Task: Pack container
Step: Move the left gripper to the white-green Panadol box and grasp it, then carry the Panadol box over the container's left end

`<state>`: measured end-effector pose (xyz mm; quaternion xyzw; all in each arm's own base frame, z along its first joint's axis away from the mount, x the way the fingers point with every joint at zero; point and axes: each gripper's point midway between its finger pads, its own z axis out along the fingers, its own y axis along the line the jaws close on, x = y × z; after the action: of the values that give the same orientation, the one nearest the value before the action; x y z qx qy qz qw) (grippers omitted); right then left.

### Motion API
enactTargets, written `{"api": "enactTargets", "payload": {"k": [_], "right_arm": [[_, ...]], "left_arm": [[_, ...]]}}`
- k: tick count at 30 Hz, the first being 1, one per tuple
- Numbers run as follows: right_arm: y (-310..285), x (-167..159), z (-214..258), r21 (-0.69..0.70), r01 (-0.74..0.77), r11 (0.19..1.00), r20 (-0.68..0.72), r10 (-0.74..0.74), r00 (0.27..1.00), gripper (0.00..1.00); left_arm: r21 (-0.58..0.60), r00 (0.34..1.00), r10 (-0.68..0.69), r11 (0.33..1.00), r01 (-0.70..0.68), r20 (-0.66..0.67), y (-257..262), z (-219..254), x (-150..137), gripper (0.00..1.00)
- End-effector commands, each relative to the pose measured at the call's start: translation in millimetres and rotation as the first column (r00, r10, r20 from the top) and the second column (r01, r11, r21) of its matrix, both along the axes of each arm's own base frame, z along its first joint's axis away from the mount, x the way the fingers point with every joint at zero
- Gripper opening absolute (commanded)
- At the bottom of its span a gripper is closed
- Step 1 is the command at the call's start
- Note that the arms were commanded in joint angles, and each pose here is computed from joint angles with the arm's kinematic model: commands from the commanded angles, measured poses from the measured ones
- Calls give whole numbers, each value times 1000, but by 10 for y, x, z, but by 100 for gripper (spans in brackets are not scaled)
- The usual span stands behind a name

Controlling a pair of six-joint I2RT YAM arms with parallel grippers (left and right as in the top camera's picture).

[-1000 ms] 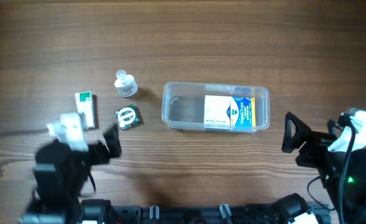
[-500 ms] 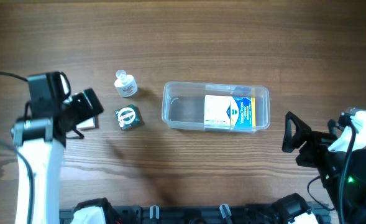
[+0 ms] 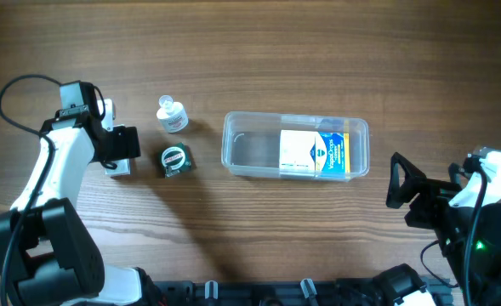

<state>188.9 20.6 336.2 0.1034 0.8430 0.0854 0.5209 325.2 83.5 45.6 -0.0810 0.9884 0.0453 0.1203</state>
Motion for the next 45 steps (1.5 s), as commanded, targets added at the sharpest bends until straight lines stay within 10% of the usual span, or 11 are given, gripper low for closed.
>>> {"api": "enactTargets", "payload": {"k": [1,15,20,26,32,45], "right_arm": [[-26,-5,33,-2,12,1000,12,-12,1000,100],[-26,-5,33,-2,12,1000,12,-12,1000,100],[-26,-5,33,-2,12,1000,12,-12,1000,100],[-26,-5,33,-2,12,1000,12,-12,1000,100],[-26,-5,33,-2,12,1000,12,-12,1000,100],[-26,-5,33,-2,12,1000,12,-12,1000,100]], "left_arm": [[76,999,-48,996,50,-20,141,-43,39,92],[48,983,-95,993,104,-157,125,-505,-73,75],[43,986,-53,997,60,-160,119,-530,-86,55],[48,996,37,998,-34,-78,135,-294,9,20],[27,985,148,988,-152,91,103,443,122,20],[-101,788,-380,870,482,485,-2031,1931,-112,14]]}}
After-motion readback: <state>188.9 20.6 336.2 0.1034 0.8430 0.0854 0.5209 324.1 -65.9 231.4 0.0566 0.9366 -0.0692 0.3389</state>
